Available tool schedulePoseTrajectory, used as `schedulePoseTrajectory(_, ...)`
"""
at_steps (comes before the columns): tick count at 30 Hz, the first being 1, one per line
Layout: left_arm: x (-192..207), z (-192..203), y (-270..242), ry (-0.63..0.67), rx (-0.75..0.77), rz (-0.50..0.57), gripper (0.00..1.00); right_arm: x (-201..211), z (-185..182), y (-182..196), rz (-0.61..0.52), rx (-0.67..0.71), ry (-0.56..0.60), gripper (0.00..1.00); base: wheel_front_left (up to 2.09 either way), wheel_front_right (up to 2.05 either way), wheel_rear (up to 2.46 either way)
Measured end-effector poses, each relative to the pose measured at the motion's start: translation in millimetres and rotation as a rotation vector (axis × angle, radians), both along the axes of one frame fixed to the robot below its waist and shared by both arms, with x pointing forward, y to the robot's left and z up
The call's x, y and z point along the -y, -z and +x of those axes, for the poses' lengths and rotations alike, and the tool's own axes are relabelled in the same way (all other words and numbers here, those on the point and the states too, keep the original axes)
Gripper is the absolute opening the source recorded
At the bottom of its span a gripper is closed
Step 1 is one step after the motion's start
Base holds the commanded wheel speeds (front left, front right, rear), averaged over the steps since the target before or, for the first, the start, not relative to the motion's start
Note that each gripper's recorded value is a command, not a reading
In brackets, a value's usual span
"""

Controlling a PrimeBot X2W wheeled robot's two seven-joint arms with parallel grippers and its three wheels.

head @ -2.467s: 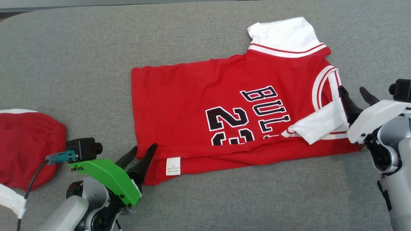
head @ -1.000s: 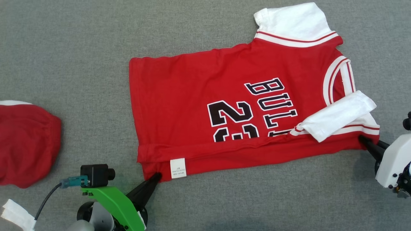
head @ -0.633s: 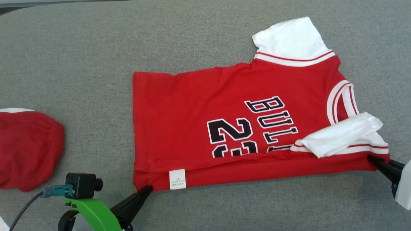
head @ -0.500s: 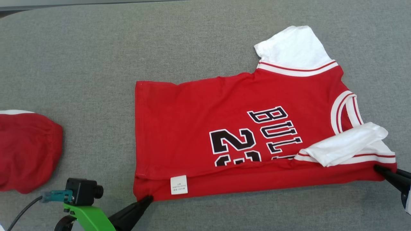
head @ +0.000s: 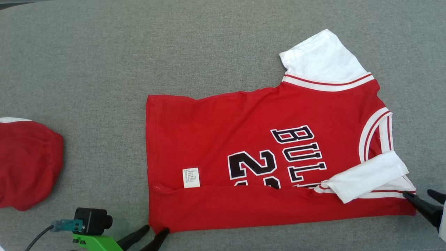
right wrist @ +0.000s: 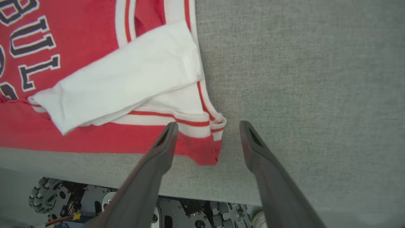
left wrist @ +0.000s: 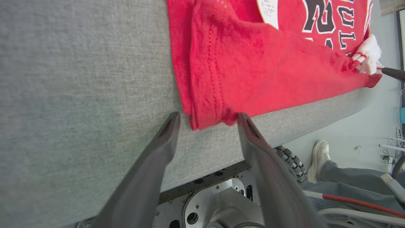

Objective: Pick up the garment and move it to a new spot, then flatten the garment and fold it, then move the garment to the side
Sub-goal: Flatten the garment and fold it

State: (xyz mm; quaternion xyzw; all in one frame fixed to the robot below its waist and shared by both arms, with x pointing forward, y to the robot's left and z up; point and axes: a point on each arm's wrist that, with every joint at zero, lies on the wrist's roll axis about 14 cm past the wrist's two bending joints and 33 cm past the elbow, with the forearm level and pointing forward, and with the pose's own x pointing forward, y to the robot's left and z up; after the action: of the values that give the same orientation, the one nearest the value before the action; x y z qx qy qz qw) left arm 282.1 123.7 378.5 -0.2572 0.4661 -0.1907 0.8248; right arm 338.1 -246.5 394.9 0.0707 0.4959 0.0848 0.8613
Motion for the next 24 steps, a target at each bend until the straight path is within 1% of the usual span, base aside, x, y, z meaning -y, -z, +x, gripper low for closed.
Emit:
schedulePoseTrajectory(2,-3.8,4.8,-3.7,-0.008,0.035,0.02,1.0,4.4,7.5,-8.5,-0.021,0.042,-0.005,1.0,0.0,0.0,0.0)
schedulePoseTrajectory(5,-9.6,25.9,-21.3,-0.045,0.13,0.032,1.0,4.0,38.2,-38.9,-0.028,0.186,-0.014,1.0,0.0,0.0,0.0)
schedulePoseTrajectory(8,-12.2,60.2,-43.5,-0.071,0.239,0.033,1.0,-3.0,72.3,-67.5,-0.036,0.303,-0.05,1.0,0.0,0.0,0.0)
schedulePoseTrajectory(12,-13.1,108.9,-56.2,-0.052,0.319,0.06,1.0,-10.2,127.3,-92.1,-0.085,0.421,-0.079,1.0,0.0,0.0,0.0)
schedulePoseTrajectory(15,-9.9,147.1,-53.3,-0.03,0.348,0.091,1.0,-20.1,169.7,-92.0,-0.125,0.449,-0.098,1.0,0.0,0.0,0.0)
schedulePoseTrajectory(17,-6.5,168.1,-46.6,-0.016,0.353,0.105,1.0,-29.3,198.0,-85.5,-0.139,0.451,-0.105,1.0,0.0,0.0,0.0)
schedulePoseTrajectory(19,-2.7,181.8,-37.1,0.002,0.344,0.109,1.0,-41.5,220.6,-75.0,-0.159,0.444,-0.129,1.0,0.0,0.0,0.0)
schedulePoseTrajectory(21,-1.8,192.0,-23.5,0.015,0.32,0.117,1.0,-55.8,239.5,-57.2,-0.148,0.417,-0.141,1.0,0.0,0.0,0.0)
schedulePoseTrajectory(24,-4.3,199.6,-5.5,0.036,0.295,0.146,1.0,-72.3,257.5,-29.9,-0.15,0.372,-0.165,1.0,0.0,0.0,0.0)
